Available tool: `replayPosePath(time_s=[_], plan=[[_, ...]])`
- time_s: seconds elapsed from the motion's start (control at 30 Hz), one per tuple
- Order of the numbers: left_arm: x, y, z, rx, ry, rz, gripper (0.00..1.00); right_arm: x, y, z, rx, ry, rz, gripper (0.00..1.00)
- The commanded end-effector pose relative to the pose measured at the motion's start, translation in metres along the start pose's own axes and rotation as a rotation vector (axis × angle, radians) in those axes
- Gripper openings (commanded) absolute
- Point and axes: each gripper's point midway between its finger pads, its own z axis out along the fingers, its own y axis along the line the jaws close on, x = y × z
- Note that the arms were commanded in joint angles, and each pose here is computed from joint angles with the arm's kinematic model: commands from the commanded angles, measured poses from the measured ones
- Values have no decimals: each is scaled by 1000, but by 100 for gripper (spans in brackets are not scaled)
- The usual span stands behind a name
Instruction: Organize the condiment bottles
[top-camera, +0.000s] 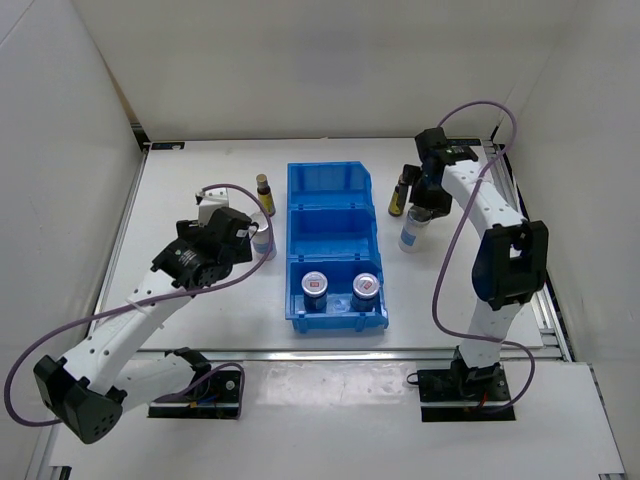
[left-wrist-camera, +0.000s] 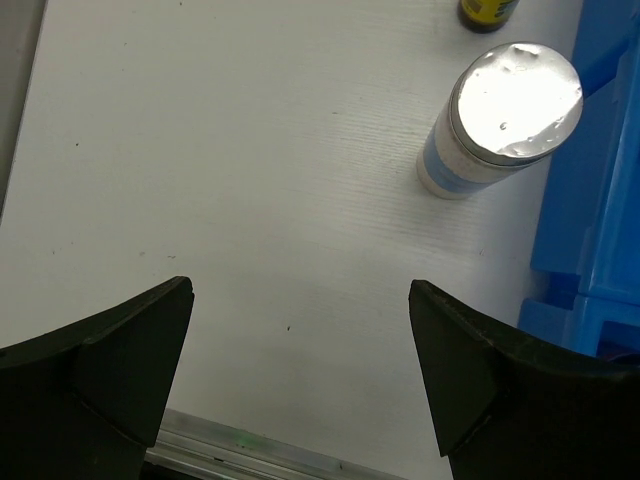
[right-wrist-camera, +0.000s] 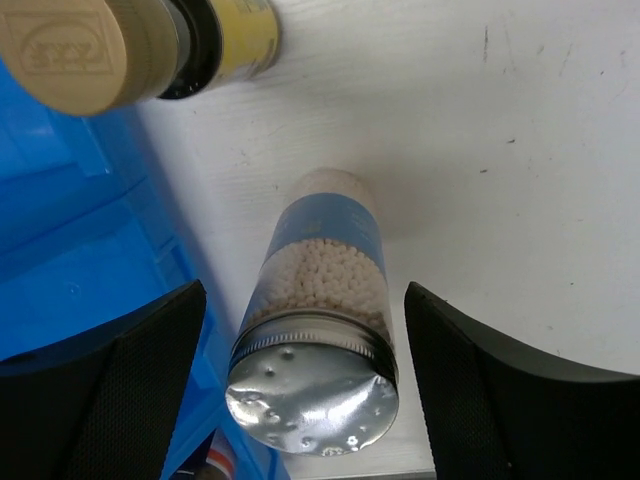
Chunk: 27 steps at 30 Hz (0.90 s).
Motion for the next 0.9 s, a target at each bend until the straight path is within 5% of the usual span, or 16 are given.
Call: replayPosePath(time_s=[0.0,0.2,0.47,0.7,0.87], plan=[[-13,2,-2,-3,-29,-24,100,6,6,-10,-30,5,11,80],[-14,3,-4,0,-35,-30,100,8,-1,-21,-12,-23,24,58],[-13,2,-2,-3,-29,-24,100,-23,-20,-103,60,-243,83,20],[-14,4,-2,-12,-34,-25,100,-21,38,-146,-214,-287,2,1],[-12,3,0,-15,-27,-19,100,1,97,-133,-319,-211,-136,0]])
